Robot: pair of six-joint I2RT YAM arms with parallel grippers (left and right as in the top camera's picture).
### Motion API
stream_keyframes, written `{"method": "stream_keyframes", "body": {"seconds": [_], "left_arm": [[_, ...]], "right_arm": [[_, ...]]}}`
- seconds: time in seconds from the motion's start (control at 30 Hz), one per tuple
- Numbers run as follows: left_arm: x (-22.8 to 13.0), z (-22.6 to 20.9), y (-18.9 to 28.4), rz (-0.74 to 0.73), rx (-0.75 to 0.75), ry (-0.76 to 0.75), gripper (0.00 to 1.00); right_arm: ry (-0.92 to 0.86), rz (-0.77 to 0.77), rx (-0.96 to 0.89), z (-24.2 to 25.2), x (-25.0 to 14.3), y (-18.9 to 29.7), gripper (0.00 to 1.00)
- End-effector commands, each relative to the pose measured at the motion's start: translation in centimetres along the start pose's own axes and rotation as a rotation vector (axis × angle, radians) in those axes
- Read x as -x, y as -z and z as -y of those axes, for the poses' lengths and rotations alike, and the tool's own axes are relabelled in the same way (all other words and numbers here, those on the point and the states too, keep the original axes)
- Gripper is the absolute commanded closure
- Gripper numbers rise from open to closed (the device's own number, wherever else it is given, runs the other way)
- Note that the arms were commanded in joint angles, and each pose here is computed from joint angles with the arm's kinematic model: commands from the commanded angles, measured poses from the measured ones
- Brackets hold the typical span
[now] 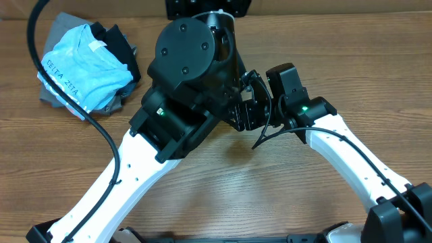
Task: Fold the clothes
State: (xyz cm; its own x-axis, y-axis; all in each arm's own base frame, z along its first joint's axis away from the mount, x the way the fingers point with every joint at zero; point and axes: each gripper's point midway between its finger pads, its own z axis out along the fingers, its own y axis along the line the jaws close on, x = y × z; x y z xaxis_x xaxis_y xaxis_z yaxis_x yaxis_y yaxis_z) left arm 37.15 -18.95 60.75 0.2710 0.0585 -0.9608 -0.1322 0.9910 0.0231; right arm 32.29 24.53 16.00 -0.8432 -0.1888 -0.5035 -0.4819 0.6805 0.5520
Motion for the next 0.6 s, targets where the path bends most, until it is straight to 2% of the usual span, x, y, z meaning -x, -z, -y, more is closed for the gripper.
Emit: {"method": "stream_keyframes", "body": {"seconds": [0.0,0.13,0.37,0.57], "left_arm": [[1.4,-2.5,0.5,0.001,0.092,-0.008,0.96],[1.5,-2.3,0.6,0.003,0.088,0.011,0.96],[1.5,-2.0,1.0,-0.005,0.088,0.015,0.96],[1.5,-1.7,1.1,-0.005,0.080,0.017,0.96]], "right_arm": [[0.103,0.098,-0.013,-2.2,1.9,2.8,0.35],[0.146,0.136,-0.051,-3.4,2.2,3.7,0.34],[0.226,0.113,-0.088,-5.8,1.0,2.0,0.33],[0.295,0.161,-0.245,-6.2,1.2,0.9,0.29]]}}
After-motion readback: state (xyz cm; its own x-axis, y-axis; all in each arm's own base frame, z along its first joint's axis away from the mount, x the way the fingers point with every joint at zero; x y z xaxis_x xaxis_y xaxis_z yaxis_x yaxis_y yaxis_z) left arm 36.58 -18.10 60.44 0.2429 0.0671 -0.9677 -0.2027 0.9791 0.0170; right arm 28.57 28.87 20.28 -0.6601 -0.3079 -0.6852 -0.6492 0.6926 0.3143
